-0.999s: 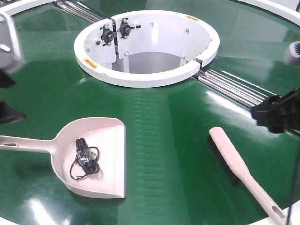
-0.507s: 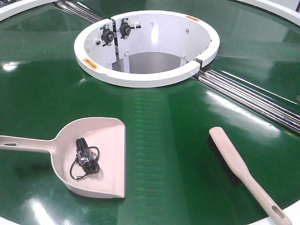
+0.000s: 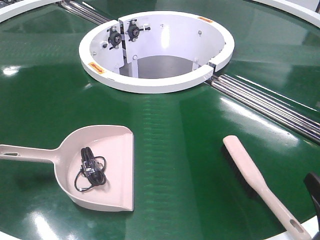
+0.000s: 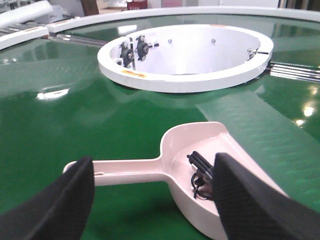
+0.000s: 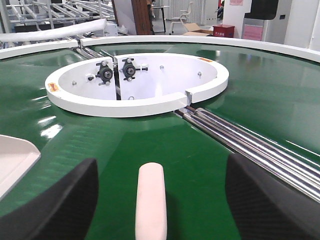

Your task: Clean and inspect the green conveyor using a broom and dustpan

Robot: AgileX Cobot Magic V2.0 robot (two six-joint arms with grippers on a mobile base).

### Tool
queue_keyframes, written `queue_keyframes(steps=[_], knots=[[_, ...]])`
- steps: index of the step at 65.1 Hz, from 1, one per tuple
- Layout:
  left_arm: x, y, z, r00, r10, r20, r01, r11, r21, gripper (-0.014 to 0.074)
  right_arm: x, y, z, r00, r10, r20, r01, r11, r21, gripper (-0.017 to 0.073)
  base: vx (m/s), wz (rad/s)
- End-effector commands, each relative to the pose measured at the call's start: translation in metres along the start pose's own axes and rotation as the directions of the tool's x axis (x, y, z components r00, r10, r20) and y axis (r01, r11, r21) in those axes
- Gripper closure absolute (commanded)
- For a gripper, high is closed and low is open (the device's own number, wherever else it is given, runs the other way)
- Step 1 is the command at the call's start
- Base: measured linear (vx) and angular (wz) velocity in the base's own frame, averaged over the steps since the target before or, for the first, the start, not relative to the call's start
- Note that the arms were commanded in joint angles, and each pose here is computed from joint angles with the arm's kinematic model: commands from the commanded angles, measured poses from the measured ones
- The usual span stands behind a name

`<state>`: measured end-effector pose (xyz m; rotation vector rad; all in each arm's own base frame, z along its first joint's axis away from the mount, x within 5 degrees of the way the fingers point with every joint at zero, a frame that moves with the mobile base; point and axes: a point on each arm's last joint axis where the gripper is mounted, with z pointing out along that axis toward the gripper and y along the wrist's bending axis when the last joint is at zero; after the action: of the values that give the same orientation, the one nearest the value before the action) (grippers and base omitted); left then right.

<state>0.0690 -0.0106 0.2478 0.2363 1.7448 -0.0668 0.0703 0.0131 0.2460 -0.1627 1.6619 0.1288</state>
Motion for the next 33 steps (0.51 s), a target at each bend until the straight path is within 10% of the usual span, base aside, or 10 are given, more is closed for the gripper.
queue_keyframes(steps=[1, 16, 33], knots=[[-0.0148, -0.0026, -0.0015, 0.992, -0.008, 0.125, 0.003, 0.999, 0.034, 0.0158, -0.0175, -0.001, -0.0012, 0.993, -0.009, 0.122, 0.007, 1.0, 0.012, 0.0085, 0.0, 0.0], [-0.0129, -0.0021, -0.0013, 0.994, 0.026, 0.105, -0.029, 0.999, 0.025, 0.0603, -0.0173, -0.001, -0.0012, 0.993, -0.002, 0.119, 0.0, 1.0, 0.011, 0.0575, 0.0, 0.0], [-0.0183, -0.0035, -0.0021, 0.986, 0.024, 0.166, -0.031, 0.999, 0.039, 0.0599, -0.0178, -0.001, -0.0012, 0.992, 0.002, 0.125, -0.003, 1.0, 0.011, 0.0568, 0.0, 0.0]])
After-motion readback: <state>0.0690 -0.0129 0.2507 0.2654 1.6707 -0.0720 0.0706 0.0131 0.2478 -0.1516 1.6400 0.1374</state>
